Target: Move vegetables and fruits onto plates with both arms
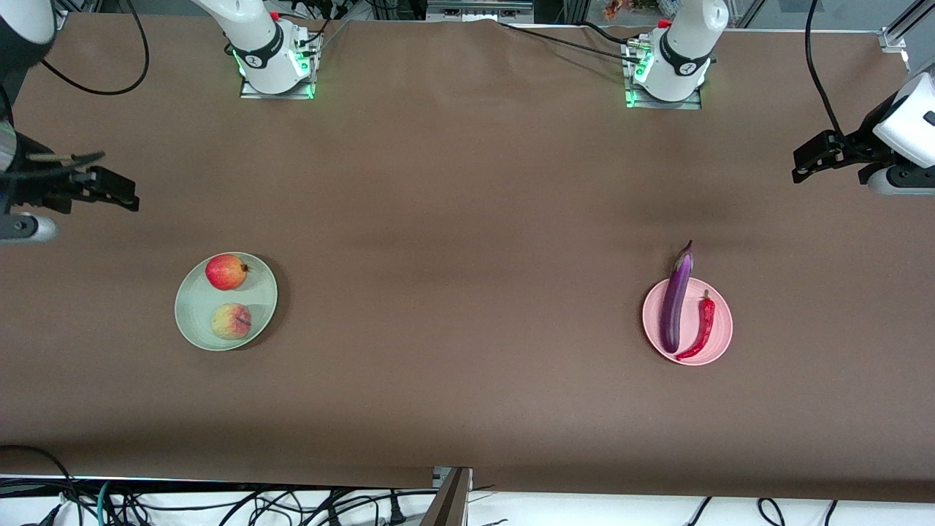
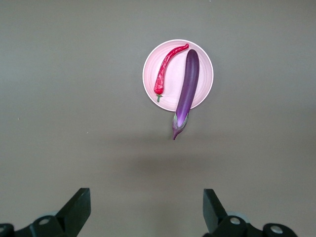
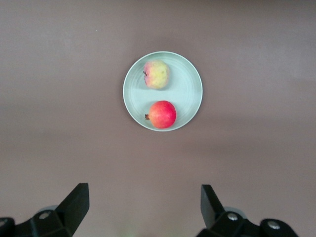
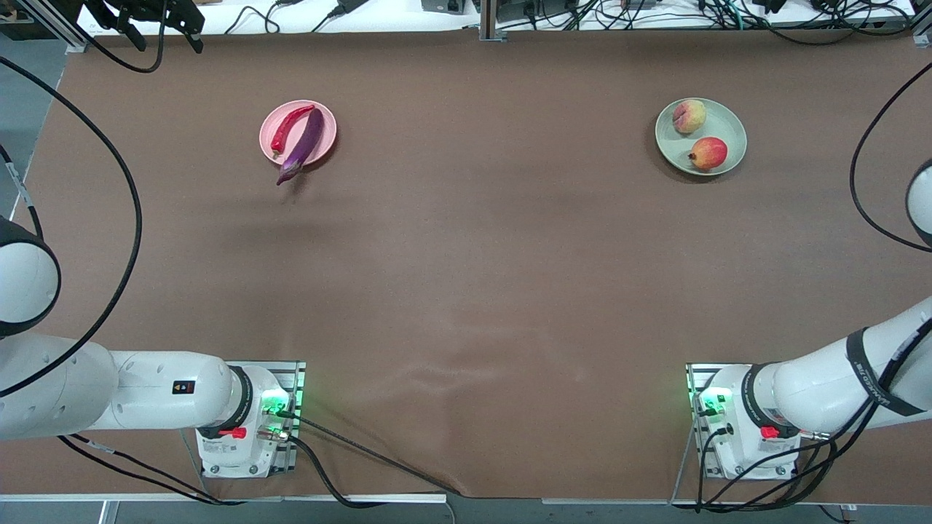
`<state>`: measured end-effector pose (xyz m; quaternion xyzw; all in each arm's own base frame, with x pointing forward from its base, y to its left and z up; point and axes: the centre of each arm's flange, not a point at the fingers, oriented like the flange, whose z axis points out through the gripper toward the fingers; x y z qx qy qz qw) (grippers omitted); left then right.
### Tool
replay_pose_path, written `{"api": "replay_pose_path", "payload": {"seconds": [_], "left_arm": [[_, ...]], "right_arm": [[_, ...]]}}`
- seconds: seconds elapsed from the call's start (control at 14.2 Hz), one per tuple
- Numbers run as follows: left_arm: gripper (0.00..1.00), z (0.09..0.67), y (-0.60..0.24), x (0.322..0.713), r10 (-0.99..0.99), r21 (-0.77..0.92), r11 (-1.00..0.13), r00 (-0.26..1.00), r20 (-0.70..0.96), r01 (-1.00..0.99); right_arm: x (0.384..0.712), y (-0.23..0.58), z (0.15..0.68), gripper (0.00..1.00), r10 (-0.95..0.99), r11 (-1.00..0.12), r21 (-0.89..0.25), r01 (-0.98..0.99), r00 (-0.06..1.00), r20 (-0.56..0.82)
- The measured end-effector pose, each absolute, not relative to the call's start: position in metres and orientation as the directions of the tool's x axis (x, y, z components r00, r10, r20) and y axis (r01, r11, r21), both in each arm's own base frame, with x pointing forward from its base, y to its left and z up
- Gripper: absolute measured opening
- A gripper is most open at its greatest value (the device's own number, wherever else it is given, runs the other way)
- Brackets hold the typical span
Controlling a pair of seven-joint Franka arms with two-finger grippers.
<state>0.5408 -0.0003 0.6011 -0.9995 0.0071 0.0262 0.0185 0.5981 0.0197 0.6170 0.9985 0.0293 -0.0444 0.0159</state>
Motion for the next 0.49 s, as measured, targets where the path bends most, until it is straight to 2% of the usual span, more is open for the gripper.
{"api": "replay_pose_path", "payload": {"seconds": [0.21, 0.49], "left_arm": [[1.00, 0.602, -0.002, 0.541, -0.020, -0.036, -0.999, 0.998, -0.053, -0.022], [1.00, 0.603, -0.003, 0.542, -0.023, -0.036, -0.999, 0.998, -0.051, -0.025]], "right_arm": [[0.579, 0.006, 0.617, 1.00, 0.042, -0.999, 0.018, 0.044, 0.995, -0.090], [0.570, 0.021, 0.614, 1.00, 0.070, -0.997, 0.011, 0.072, 0.993, -0.098]]}}
